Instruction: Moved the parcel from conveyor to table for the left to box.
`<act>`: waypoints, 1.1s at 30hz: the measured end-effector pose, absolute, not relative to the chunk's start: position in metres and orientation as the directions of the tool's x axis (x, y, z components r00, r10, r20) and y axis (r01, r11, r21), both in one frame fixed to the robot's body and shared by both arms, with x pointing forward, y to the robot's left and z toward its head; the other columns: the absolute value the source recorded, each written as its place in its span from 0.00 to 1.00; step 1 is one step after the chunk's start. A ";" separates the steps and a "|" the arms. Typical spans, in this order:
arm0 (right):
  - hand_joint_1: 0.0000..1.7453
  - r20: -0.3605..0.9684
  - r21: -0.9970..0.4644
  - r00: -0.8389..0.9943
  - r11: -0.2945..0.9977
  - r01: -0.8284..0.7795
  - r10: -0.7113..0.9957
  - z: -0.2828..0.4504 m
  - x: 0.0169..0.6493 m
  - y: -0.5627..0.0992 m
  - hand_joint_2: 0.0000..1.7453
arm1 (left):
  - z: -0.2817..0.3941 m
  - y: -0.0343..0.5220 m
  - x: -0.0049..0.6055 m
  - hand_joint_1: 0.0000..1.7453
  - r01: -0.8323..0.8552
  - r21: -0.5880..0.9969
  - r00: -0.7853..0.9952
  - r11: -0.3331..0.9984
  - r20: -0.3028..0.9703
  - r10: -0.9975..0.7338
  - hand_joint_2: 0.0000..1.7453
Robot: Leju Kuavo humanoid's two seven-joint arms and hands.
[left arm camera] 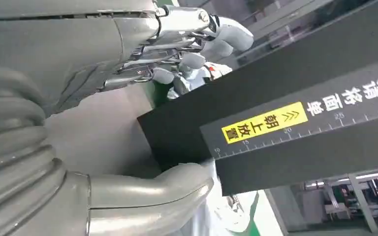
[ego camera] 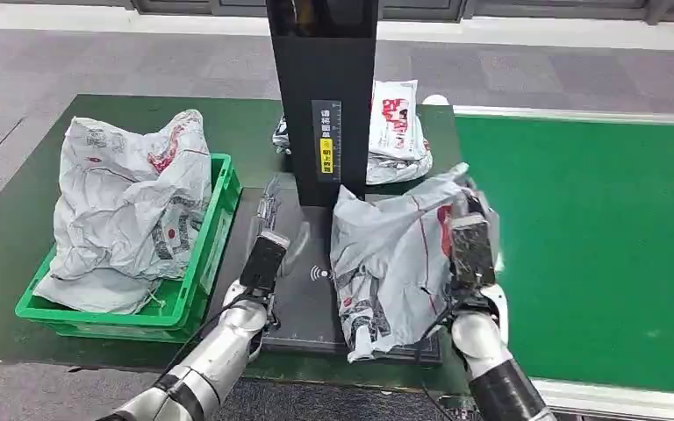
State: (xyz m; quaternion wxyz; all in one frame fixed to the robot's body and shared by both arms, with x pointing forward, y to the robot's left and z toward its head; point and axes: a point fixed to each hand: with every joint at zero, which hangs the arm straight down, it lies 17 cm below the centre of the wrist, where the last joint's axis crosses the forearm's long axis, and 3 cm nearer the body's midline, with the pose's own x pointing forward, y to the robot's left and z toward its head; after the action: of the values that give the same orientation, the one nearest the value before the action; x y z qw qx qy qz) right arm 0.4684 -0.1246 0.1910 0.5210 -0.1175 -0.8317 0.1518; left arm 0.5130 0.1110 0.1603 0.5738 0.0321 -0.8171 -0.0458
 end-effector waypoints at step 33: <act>0.00 0.995 -0.099 0.006 0.969 -0.225 0.103 0.042 0.448 -0.124 0.00 | 0.148 -0.078 0.423 0.00 0.575 0.338 -0.359 0.746 0.923 -0.142 1.00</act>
State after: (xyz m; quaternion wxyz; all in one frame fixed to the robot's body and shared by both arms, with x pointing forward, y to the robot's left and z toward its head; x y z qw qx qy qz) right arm 0.4478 -0.1237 0.0423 0.7080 0.0438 -0.6953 0.1156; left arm 0.4225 -0.0782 0.1483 0.5479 -0.1430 -0.7567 -0.3267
